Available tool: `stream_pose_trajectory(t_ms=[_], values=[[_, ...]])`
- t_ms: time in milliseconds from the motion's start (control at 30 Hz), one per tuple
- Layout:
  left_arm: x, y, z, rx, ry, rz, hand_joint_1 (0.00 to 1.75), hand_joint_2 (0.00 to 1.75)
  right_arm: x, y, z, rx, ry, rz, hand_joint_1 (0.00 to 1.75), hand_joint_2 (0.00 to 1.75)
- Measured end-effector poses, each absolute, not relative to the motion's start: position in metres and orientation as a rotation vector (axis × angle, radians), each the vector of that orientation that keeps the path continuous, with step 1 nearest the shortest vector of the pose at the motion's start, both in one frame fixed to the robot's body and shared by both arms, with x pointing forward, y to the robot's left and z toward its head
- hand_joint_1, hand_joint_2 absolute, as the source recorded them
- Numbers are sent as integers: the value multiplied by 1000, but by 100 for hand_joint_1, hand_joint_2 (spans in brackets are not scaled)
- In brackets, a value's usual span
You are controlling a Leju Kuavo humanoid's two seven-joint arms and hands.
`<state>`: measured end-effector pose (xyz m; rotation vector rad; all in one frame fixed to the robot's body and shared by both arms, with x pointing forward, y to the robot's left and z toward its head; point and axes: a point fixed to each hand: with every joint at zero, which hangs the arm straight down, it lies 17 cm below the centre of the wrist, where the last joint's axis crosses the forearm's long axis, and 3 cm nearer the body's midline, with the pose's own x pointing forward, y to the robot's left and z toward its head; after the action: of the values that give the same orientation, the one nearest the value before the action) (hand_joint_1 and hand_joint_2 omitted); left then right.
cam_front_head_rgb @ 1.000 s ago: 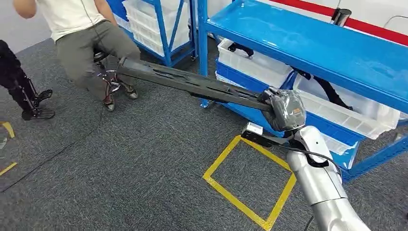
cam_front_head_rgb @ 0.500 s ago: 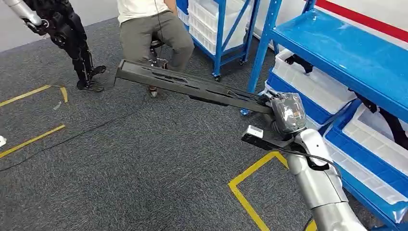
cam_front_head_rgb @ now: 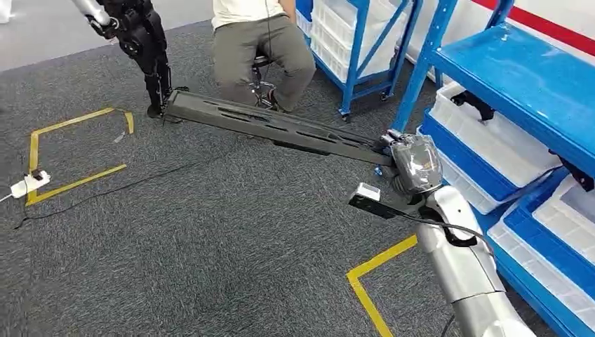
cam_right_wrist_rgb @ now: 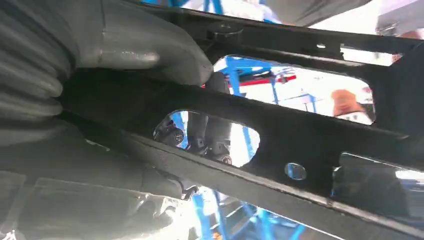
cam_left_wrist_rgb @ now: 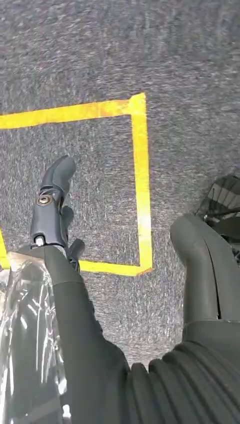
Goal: Take the parts from the cabinet and place them on the table.
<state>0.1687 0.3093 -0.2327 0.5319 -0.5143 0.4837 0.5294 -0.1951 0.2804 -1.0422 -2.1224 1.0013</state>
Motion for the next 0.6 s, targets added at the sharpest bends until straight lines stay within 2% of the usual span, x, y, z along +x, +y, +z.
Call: stream_pose_trajectory(t_ms=[600], values=[[171, 305, -232, 530, -516, 494, 0, 175, 532, -199, 281, -1047, -2111, 1017, 169, 175]])
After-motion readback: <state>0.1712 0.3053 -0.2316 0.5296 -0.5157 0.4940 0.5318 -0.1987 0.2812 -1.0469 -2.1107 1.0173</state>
